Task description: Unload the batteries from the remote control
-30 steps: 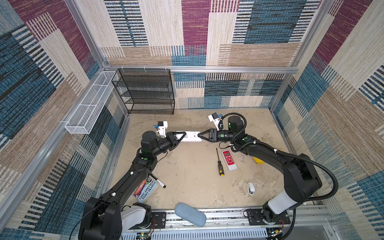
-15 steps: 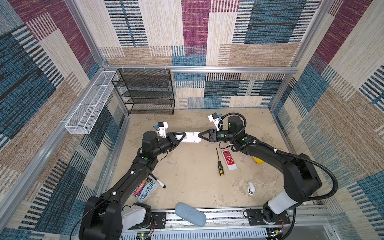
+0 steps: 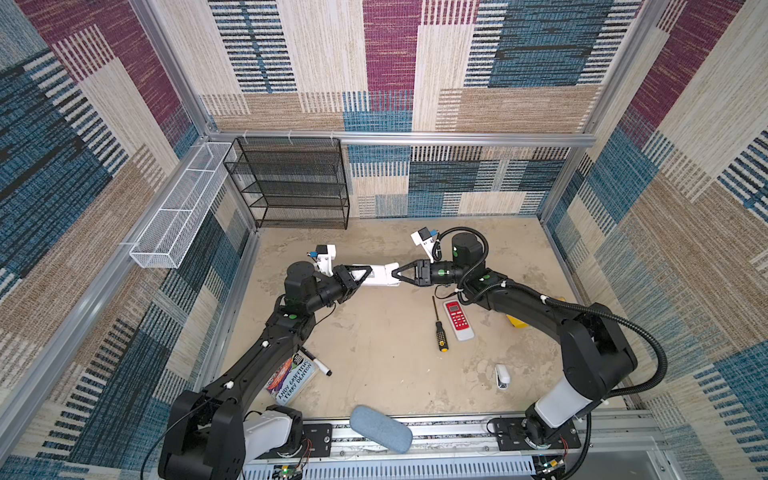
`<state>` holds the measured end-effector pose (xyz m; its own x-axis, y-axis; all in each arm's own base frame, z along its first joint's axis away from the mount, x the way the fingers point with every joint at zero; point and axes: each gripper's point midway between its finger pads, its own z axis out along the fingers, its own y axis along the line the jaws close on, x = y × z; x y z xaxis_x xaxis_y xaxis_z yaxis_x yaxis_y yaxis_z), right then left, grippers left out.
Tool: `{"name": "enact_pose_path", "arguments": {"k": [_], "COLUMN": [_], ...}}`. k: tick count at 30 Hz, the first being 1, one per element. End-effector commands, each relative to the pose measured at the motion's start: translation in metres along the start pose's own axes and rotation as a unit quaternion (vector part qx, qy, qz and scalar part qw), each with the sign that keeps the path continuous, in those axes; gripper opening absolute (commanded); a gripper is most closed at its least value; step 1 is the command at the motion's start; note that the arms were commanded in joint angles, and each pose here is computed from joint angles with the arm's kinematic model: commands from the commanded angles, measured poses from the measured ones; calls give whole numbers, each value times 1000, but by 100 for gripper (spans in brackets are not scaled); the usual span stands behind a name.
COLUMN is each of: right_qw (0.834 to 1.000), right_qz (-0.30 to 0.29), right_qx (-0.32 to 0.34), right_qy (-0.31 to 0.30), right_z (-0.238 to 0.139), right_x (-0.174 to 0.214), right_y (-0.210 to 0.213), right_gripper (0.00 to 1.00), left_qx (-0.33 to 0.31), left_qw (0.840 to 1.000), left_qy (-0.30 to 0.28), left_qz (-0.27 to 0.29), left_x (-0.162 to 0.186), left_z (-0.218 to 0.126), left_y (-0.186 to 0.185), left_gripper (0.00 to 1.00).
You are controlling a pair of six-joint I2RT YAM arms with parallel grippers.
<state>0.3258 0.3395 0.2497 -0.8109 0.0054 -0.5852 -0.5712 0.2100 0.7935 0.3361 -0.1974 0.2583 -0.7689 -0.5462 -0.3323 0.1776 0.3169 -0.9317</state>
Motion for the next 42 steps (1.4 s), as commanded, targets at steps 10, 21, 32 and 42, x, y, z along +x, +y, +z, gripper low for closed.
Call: {"name": "enact_pose_path", "arguments": {"k": [10, 21, 32, 42], "right_qw": [1000, 1000, 1000, 998], "right_qz": [3, 0, -11, 4], "right_qx": [-19, -22, 2, 66], "right_qy": [-2, 0, -12, -11], "right_z": [3, 3, -2, 5], "right_x": [-6, -6, -15, -6], "right_y": [6, 7, -8, -75], "right_gripper": [13, 9, 9, 10], "left_qx": [14, -2, -84, -89], "left_qw": [999, 999, 996, 995], "left_qy": [-11, -12, -21, 0], "left_qz": [29, 32, 38, 38], "left_x": [-3, -3, -9, 7], "left_z": [-3, -2, -15, -25], "left_y": [-8, 1, 48, 60], "left_gripper": [0, 0, 0, 0]}}
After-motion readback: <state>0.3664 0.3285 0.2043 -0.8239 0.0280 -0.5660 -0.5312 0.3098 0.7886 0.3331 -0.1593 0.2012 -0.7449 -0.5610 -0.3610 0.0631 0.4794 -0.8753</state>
